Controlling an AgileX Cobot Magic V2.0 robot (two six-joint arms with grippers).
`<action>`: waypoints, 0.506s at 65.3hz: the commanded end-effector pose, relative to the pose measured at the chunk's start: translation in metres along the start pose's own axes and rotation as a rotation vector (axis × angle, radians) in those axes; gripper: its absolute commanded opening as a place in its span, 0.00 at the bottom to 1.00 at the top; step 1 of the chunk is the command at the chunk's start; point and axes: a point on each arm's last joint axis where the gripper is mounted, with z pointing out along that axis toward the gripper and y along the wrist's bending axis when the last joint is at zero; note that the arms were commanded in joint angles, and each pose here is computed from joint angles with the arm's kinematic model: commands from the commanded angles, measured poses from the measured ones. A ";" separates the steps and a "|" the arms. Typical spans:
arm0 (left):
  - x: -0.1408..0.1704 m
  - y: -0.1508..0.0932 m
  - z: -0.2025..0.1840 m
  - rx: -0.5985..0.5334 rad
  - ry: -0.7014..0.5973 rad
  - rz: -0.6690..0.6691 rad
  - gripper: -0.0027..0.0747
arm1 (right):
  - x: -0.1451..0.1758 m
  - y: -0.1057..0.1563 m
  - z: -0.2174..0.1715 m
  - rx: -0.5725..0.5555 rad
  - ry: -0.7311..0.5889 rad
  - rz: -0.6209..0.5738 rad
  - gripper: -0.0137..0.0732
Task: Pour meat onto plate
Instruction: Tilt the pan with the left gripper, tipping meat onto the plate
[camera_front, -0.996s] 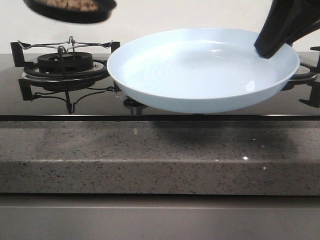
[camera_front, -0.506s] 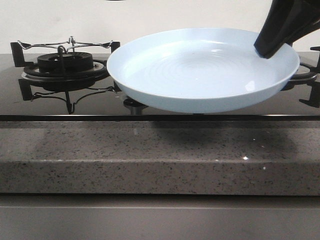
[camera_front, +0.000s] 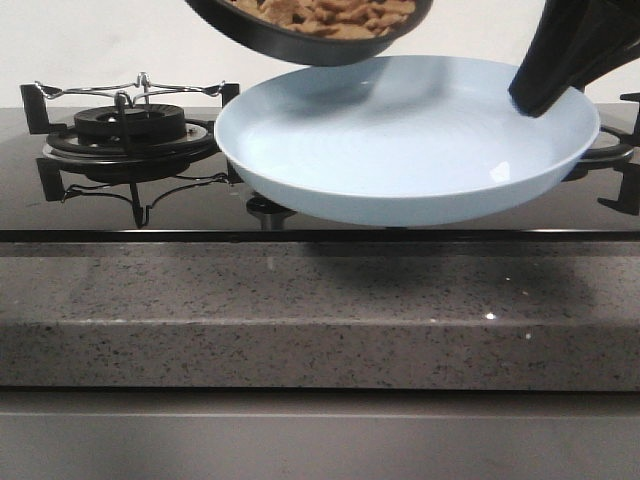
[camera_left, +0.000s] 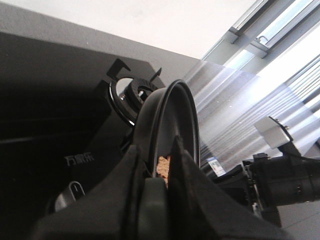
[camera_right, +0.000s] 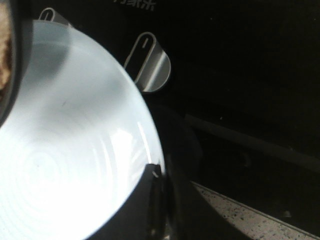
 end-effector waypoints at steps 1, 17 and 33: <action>-0.012 -0.021 -0.006 0.064 -0.085 0.055 0.01 | -0.008 0.007 -0.016 -0.027 -0.090 -0.005 0.08; -0.012 -0.032 -0.002 0.102 -0.082 0.222 0.01 | -0.008 0.007 -0.016 -0.027 -0.090 -0.005 0.08; -0.021 -0.053 -0.002 0.156 -0.105 0.402 0.01 | -0.008 0.007 -0.016 -0.027 -0.092 -0.005 0.08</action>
